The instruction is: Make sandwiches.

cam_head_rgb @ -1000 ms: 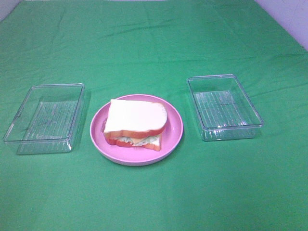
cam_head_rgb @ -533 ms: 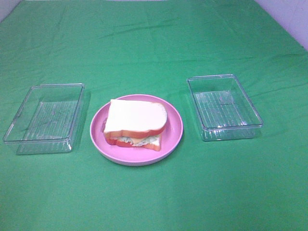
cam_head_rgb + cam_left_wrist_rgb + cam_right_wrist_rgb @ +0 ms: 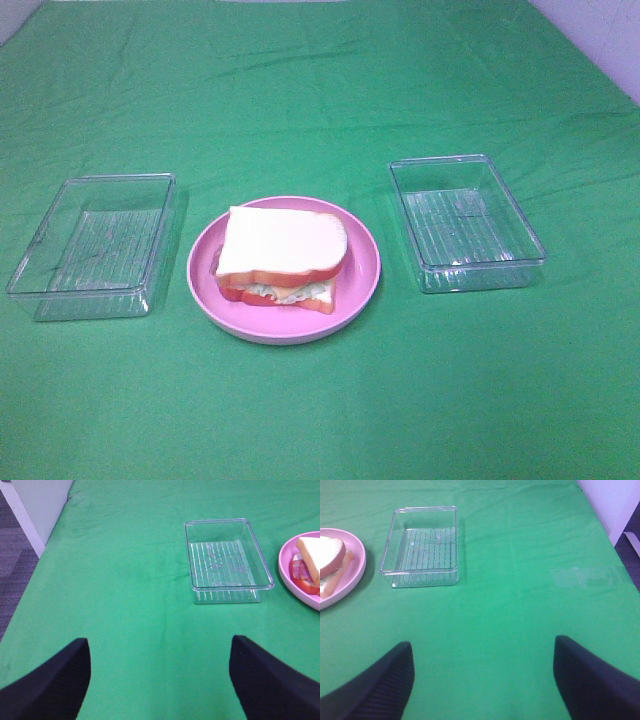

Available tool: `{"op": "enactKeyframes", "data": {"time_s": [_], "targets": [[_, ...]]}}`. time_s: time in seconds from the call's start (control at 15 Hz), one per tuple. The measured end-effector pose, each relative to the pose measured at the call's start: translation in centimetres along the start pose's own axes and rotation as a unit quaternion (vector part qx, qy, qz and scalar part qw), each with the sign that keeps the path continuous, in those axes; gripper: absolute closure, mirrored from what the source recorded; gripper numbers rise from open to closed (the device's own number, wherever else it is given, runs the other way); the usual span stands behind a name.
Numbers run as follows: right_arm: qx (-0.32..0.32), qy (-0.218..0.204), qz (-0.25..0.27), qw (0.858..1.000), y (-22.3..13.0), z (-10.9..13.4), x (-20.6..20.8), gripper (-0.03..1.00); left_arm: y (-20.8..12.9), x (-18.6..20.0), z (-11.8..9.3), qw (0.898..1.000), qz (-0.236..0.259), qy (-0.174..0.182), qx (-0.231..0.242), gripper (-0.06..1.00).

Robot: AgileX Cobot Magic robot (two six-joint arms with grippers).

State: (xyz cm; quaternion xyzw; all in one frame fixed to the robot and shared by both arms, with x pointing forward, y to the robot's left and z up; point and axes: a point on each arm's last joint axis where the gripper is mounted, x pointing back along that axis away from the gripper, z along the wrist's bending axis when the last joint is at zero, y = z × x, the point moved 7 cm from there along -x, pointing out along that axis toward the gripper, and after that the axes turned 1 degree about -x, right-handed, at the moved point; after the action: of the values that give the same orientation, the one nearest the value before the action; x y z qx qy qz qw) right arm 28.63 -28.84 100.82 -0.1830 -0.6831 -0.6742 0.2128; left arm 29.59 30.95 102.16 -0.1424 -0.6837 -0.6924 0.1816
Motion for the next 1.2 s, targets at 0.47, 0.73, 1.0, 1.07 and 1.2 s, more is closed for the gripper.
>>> {"op": "enactKeyframes", "data": {"time_s": [0.47,0.73,1.0,1.07,1.2], "targets": [[0.000,0.000,0.000,1.000,0.00,0.00,0.00,0.24,0.00,0.01,0.15,1.000,0.000,0.008,0.002,0.21],[0.000,0.000,0.000,1.000,0.00,0.01,0.00,0.24,0.00,0.01,0.16,1.000,0.000,0.009,0.002,0.21],[0.000,0.000,0.000,1.000,0.00,0.01,0.00,0.24,-0.01,0.01,0.04,1.000,0.000,0.005,0.003,0.21],[0.000,0.000,0.000,1.000,0.00,0.01,0.00,0.24,-0.01,0.00,-0.12,1.000,0.000,0.000,0.002,0.21],[0.000,0.000,0.000,1.000,0.00,0.01,0.00,0.24,-0.01,0.01,-0.66,1.000,0.000,-0.017,-0.006,0.21]]}}
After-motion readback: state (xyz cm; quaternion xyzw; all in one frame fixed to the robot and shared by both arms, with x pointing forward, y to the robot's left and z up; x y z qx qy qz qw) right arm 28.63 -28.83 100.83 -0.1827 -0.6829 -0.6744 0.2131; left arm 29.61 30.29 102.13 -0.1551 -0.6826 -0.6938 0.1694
